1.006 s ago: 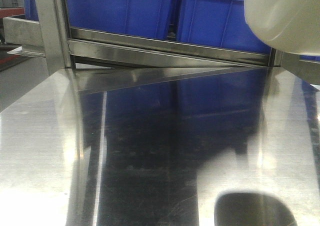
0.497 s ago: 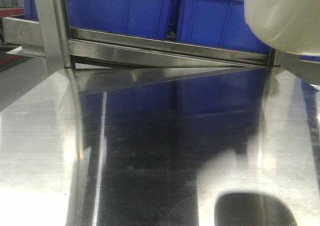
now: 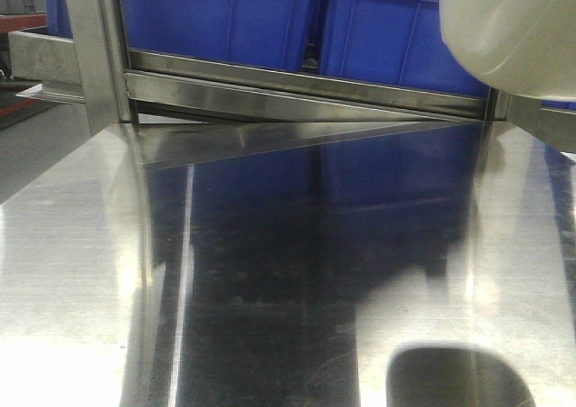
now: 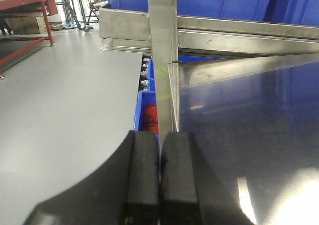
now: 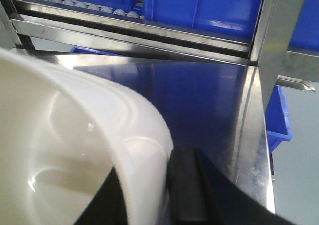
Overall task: Move white bin to right shelf second layer
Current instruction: 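Lift the white bin off the table with the right gripper, then hold the bin in the right gripper while the base backs away and turns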
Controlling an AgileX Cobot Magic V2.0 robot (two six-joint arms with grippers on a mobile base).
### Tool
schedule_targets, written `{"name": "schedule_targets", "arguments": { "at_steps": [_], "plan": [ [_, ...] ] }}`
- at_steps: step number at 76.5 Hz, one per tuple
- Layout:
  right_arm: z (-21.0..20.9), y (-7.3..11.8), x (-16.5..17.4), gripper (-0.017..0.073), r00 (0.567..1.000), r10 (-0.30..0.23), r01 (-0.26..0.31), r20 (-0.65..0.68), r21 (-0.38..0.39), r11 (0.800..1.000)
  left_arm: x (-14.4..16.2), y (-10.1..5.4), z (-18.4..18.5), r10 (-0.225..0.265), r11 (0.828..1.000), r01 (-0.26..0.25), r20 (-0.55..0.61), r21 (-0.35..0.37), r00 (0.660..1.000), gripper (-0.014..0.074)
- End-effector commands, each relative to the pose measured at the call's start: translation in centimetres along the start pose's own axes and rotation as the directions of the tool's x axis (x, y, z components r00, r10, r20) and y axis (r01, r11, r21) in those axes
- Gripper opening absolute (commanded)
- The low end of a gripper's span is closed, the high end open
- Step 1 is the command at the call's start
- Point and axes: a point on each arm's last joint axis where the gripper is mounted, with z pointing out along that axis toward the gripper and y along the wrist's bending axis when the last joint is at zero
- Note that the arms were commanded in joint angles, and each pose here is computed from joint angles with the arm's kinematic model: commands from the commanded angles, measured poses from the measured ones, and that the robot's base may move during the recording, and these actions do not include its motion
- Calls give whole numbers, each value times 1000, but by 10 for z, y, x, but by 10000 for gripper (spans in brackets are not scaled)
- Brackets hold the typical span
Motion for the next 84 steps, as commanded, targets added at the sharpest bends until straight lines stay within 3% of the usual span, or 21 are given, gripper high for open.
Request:
{"name": "schedule_targets", "arguments": {
  "at_steps": [1, 84],
  "plan": [
    [-7, 2, -20, 56, 991, -3, 5, 136, -17, 1000, 4, 0, 1, -5, 1000, 5, 65, 3, 998, 85],
    [-7, 2, -20, 56, 991, -3, 5, 136, -17, 1000, 4, 0, 1, -5, 1000, 5, 65, 3, 998, 85]
  ]
}}
